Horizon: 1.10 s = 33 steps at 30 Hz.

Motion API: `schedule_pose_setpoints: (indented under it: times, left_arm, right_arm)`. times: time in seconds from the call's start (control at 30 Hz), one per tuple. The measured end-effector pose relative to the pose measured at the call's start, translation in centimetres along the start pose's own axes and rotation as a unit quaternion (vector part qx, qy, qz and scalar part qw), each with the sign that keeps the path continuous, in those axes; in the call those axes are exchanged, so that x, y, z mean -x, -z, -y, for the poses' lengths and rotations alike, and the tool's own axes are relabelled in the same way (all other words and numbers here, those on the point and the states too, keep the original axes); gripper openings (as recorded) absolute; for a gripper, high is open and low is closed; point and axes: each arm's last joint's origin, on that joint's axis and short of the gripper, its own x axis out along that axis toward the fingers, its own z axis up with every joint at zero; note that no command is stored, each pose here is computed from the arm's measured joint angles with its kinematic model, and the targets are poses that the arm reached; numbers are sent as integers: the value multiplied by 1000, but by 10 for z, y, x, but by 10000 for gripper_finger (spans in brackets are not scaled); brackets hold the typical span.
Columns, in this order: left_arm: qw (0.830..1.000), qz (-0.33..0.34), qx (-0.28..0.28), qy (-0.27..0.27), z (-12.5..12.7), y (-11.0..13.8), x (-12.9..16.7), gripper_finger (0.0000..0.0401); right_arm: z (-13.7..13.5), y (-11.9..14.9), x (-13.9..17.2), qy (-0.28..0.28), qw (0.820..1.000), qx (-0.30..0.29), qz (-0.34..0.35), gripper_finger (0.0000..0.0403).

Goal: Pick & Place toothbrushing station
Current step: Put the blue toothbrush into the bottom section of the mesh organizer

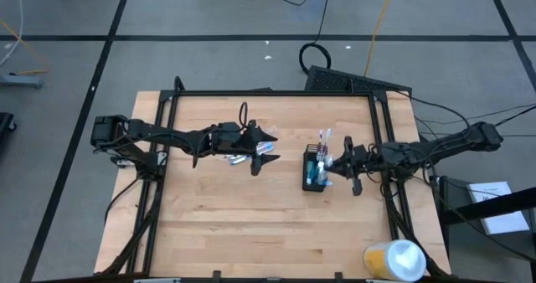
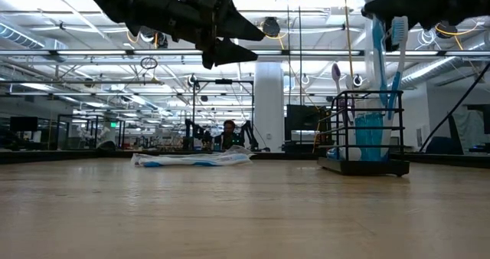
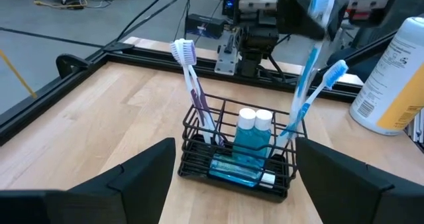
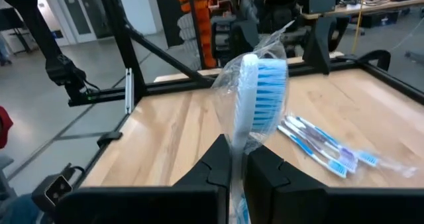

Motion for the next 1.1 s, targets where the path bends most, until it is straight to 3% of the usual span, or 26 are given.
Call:
schedule_pose_setpoints:
  times: [0.47,0.93,1.1]
  left_arm:
    - [1000,0,0,0,0,0,0,310]
    - [1000,0,-2,-1,0,0,0,310]
    - [1000,0,-2,-1,0,0,0,310]
  right_arm:
    - [13,60,7,-10,999,-8,38,9]
    - [14,71,9,-33,999,-29,14,10]
    - [14,71,9,-34,999,-29,17,32]
